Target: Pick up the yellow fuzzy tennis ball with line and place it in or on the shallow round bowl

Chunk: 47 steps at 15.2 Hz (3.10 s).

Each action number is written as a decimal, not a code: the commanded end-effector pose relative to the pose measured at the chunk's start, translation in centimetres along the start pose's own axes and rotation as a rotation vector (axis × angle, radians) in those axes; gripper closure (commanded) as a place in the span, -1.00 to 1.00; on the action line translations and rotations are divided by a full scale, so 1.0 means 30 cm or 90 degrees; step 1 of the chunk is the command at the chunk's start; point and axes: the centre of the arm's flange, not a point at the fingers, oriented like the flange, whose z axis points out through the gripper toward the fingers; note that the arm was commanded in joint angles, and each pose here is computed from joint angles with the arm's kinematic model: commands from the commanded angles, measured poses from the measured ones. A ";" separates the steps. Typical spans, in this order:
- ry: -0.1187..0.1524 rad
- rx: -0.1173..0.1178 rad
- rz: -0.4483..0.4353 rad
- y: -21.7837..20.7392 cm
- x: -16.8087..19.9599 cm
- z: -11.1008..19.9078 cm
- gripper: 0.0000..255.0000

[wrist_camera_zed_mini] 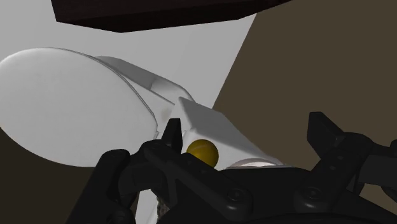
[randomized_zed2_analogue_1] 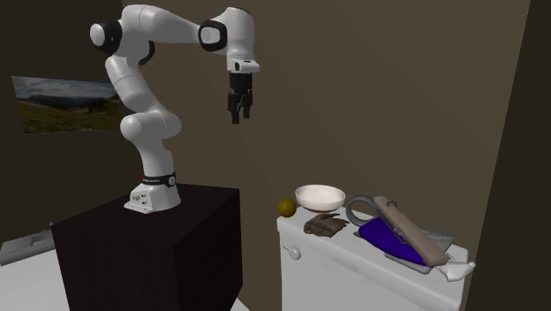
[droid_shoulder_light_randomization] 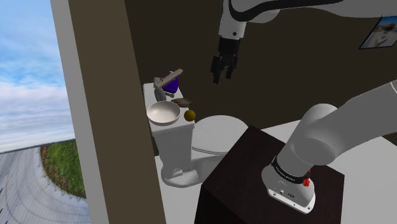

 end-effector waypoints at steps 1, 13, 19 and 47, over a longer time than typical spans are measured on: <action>-0.007 0.003 -0.001 0.020 0.065 0.062 -1.00; -0.054 0.020 -0.005 0.124 0.450 0.452 -1.00; -0.077 0.028 -0.007 0.171 0.632 0.658 -1.00; -0.096 0.035 -0.009 0.200 0.756 0.965 1.00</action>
